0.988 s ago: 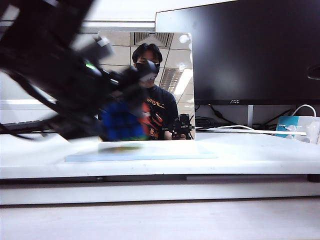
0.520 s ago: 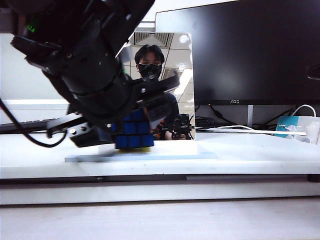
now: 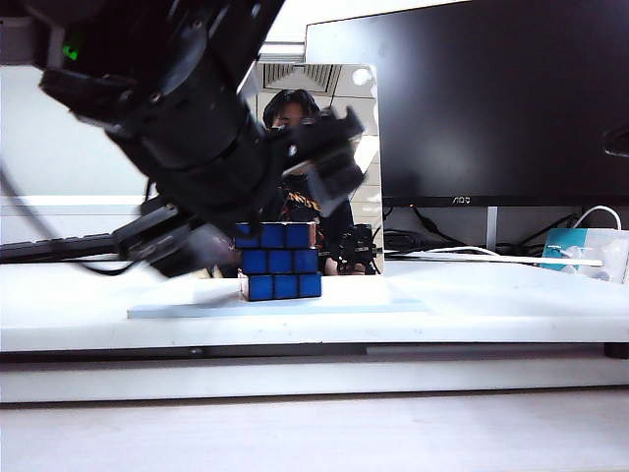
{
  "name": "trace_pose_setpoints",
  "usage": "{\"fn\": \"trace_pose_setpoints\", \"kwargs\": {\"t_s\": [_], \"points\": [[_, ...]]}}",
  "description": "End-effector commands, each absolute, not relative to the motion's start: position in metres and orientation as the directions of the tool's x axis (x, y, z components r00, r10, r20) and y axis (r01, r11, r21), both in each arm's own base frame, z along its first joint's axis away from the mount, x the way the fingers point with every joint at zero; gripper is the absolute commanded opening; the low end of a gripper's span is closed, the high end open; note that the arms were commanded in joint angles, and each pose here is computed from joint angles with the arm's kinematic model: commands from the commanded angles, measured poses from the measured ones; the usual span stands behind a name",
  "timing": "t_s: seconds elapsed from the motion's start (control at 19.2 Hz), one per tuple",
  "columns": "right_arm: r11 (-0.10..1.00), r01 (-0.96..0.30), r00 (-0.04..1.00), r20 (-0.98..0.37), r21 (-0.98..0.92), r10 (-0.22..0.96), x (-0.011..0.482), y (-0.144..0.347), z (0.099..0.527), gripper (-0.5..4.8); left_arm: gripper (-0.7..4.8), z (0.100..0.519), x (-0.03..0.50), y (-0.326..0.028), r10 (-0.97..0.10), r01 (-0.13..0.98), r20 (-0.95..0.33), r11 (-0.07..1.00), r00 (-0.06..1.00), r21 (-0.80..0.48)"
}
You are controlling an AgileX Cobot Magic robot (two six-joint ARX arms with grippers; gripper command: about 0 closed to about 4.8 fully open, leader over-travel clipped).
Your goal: Move the the Rubik's Cube near the mirror.
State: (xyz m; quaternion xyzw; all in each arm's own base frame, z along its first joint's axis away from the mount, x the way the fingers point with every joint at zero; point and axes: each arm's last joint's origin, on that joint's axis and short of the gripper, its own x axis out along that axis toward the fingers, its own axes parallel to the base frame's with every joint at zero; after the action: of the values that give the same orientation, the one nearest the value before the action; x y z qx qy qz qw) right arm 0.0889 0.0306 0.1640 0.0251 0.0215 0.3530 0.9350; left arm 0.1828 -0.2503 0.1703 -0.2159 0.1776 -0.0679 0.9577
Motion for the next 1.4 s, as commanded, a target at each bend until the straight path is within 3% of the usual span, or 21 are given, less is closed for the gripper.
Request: {"fn": "trace_pose_setpoints", "kwargs": {"t_s": [0.05,0.16,0.36,0.42,0.47,0.52,0.73,0.99,1.09,1.25,1.4], "points": [[0.745,-0.665,0.746,-0.011,0.06,0.666,0.089,0.031,0.164,-0.01,4.72,0.175,0.184,-0.251,-0.211,0.075,-0.286,0.903,0.935,-0.423],[0.746,-0.664,0.747,-0.011,0.059,0.665,0.089,0.031,0.164,-0.01,4.79,0.179,0.183,-0.251,-0.215,0.093,-0.276,0.913,0.937,-0.397],[0.748,-0.661,0.749,-0.011,0.059,0.663,0.089,0.031,0.164,-0.01,4.79,0.214,0.176,-0.24,-0.231,0.188,-0.192,0.958,0.954,-0.216],[0.75,-0.659,0.751,-0.011,0.059,0.66,0.089,0.031,0.164,-0.01,3.86,0.23,0.173,-0.234,-0.238,0.208,-0.153,0.96,0.959,-0.186],[0.75,-0.659,0.751,-0.009,0.057,0.66,0.089,0.031,0.164,-0.01,-0.32,0.247,0.167,-0.225,-0.244,0.229,-0.12,0.965,0.962,-0.126],[0.75,-0.659,0.751,-0.003,0.054,0.66,0.089,0.031,0.165,-0.01,-0.1,0.258,0.163,-0.219,-0.247,0.239,-0.103,0.968,0.963,-0.08],[0.806,-0.591,0.806,0.032,0.036,0.59,0.091,0.029,0.169,-0.01,-0.05,0.29,0.142,-0.187,-0.268,0.276,-0.088,0.956,0.959,0.096],[0.84,-0.542,0.84,0.036,0.037,0.541,0.092,0.027,0.169,-0.01,-0.05,0.321,0.113,-0.156,-0.562,0.558,-0.023,0.815,0.827,0.156],[0.896,-0.443,0.896,0.037,0.041,0.442,0.093,0.024,0.169,-0.01,-0.05,0.333,0.101,-0.145,-0.677,0.667,0.044,0.732,0.734,0.141],[0.974,-0.22,0.975,0.039,0.05,0.218,0.096,0.018,0.169,-0.01,-0.05,0.342,0.091,-0.134,-0.749,0.737,0.1,0.662,0.654,0.138],[0.985,-0.165,0.986,0.039,0.052,0.163,0.096,0.016,0.169,-0.01,-0.05,0.345,0.083,-0.126,-0.799,0.785,0.11,0.601,0.591,0.152]]}}
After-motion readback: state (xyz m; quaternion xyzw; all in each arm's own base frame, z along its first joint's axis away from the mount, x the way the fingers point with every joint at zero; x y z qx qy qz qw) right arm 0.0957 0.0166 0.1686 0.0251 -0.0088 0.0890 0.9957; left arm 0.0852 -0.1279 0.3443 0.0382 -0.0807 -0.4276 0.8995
